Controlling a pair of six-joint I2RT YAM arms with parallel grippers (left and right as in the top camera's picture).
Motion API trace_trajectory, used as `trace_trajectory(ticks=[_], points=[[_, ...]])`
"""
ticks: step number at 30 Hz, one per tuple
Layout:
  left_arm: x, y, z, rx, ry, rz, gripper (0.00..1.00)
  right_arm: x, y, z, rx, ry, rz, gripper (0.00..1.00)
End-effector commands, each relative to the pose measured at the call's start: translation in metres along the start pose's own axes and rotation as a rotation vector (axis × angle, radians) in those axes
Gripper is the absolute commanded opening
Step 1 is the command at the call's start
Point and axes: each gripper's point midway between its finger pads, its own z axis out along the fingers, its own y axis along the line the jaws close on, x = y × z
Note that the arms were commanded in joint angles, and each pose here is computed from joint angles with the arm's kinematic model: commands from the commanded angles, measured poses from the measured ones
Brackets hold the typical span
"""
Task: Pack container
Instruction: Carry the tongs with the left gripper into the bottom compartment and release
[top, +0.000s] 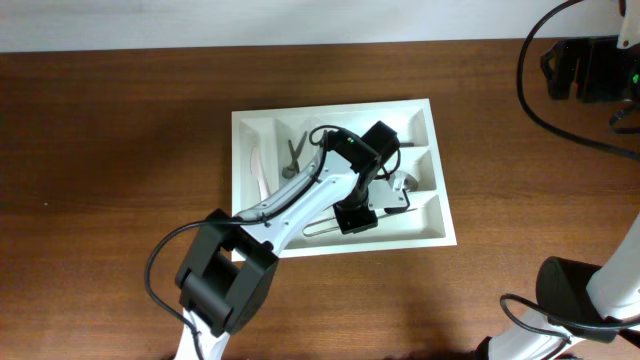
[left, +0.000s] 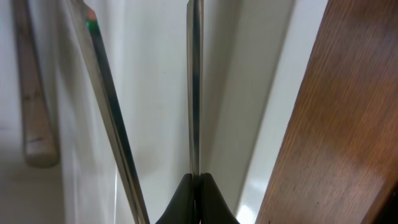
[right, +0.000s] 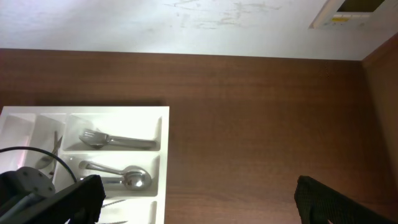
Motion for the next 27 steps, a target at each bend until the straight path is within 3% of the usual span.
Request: trace_trajectory(ticks=[1,9,11,12,13,14,19,24,27], points=[[0.000,-0.001,0.005,0.009,0.012,0.068,0.02,0.002,-0.002,0.000,0.005,0.006,0.013,0.99],[0.000,-0.001,0.005,0.009,0.012,0.071,0.06,0.002,-0.002,0.000,0.005,0.006,0.013,0.99],[0.000,-0.001,0.005,0.009,0.012,0.071,0.18,0.002,-0.002,0.000,0.005,0.006,0.013,0.99],[0.000,-0.001,0.005,0.009,0.012,0.071,0.29,0.002,-0.002,0.000,0.005,0.006,0.013,0.99],[0.001,-0.001,0.005,0.010,0.014,0.070,0.51,0.002,-0.002,0.000,0.005,0.006,0.013,0.99],[0.001,-0.001,0.005,0.011,0.015,0.070,0.57,0.002,-0.002,0.000,0.004,0.006,0.013,0.99],[-0.002,0.009,-0.010,-0.008,-0.010,-0.003,0.62,0.002,-0.002,0.000,0.004,0.006,0.013,0.99],[-0.013,0.046,-0.076,-0.104,-0.132,-0.129,0.63,0.002,-0.002,0.000,0.004,0.006,0.013,0.99],[0.016,0.114,-0.156,-0.331,-0.233,-0.466,0.69,0.002,-0.002,0.000,0.004,0.006,0.013,0.99]])
